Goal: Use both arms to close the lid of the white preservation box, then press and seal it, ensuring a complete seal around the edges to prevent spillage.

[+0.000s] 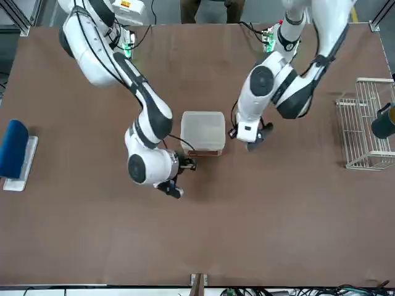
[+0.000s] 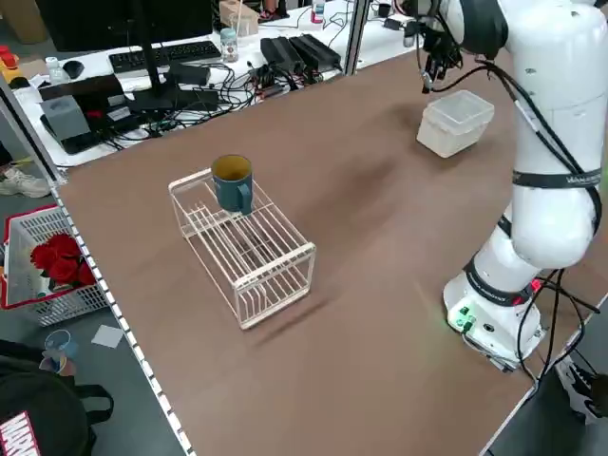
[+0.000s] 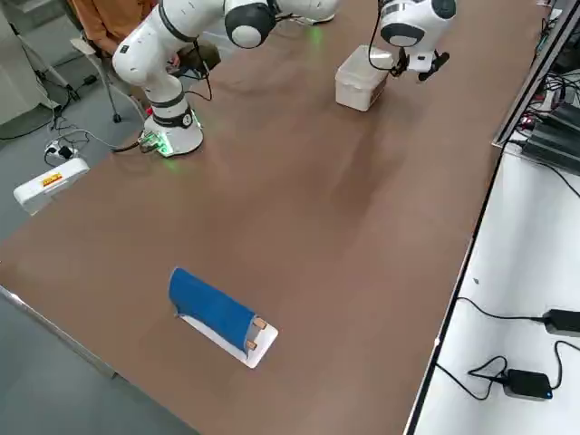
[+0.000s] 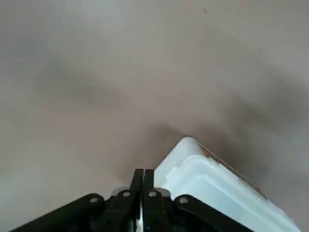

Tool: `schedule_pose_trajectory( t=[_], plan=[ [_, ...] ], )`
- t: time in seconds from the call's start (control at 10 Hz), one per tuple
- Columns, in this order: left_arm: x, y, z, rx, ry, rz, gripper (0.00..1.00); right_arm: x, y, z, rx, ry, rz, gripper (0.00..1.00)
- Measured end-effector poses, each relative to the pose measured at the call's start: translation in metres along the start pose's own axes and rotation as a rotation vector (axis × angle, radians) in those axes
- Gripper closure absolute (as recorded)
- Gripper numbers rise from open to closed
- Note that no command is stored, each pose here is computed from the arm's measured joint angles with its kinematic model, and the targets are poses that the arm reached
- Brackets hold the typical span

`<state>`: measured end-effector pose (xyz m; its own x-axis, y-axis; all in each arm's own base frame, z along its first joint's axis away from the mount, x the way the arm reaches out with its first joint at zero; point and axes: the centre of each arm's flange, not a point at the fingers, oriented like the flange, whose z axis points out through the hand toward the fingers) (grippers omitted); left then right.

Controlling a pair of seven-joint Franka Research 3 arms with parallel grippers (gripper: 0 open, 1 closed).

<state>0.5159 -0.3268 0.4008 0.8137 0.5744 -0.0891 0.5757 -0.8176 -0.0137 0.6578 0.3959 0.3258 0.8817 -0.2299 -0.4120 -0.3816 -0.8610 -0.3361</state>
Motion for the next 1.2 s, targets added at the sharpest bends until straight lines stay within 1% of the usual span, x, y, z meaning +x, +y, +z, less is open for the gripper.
schedule_pose_trajectory(
  t=[0.1, 0.2, 0.3, 0.4, 0.5, 0.6, 0.7, 0.8, 1.0, 1.2],
  plan=[
    [0.014, -0.012, -0.018, -0.007, 0.001, -0.007, 0.90, 0.007, 0.011, -0.035, 0.007, 0.017, 0.017, 0.85],
    [0.027, -0.021, -0.036, 0.003, 0.005, -0.015, 0.78, 0.012, 0.025, -0.080, 0.014, 0.043, 0.030, 0.69],
    [0.036, -0.026, -0.055, 0.027, 0.008, -0.018, 0.62, 0.012, 0.040, -0.128, 0.012, 0.088, 0.012, 0.64],
    [0.043, -0.029, -0.075, 0.051, 0.011, -0.020, 0.49, 0.010, 0.056, -0.174, -0.004, 0.143, -0.030, 0.59],
    [0.051, -0.035, -0.092, 0.074, 0.015, -0.014, 0.33, 0.005, 0.070, -0.212, -0.021, 0.200, -0.061, 0.44],
    [0.064, -0.044, -0.109, 0.104, 0.015, 0.004, 0.19, 0.000, 0.082, -0.243, -0.042, 0.260, -0.068, 0.29],
    [0.085, -0.057, -0.127, 0.126, 0.016, 0.026, 0.04, -0.008, 0.095, -0.268, -0.078, 0.317, -0.066, 0.16],
    [0.108, -0.070, -0.143, 0.124, 0.010, 0.035, 0.00, -0.018, 0.107, -0.289, -0.111, 0.365, -0.055, 0.01],
    [0.138, -0.094, -0.162, 0.105, -0.024, 0.068, 0.00, -0.037, 0.148, -0.334, -0.150, 0.434, -0.012, 0.00],
    [0.152, -0.126, -0.191, 0.061, -0.036, 0.185, 0.00, -0.058, 0.205, -0.373, -0.202, 0.455, -0.084, 0.00]
  ],
)
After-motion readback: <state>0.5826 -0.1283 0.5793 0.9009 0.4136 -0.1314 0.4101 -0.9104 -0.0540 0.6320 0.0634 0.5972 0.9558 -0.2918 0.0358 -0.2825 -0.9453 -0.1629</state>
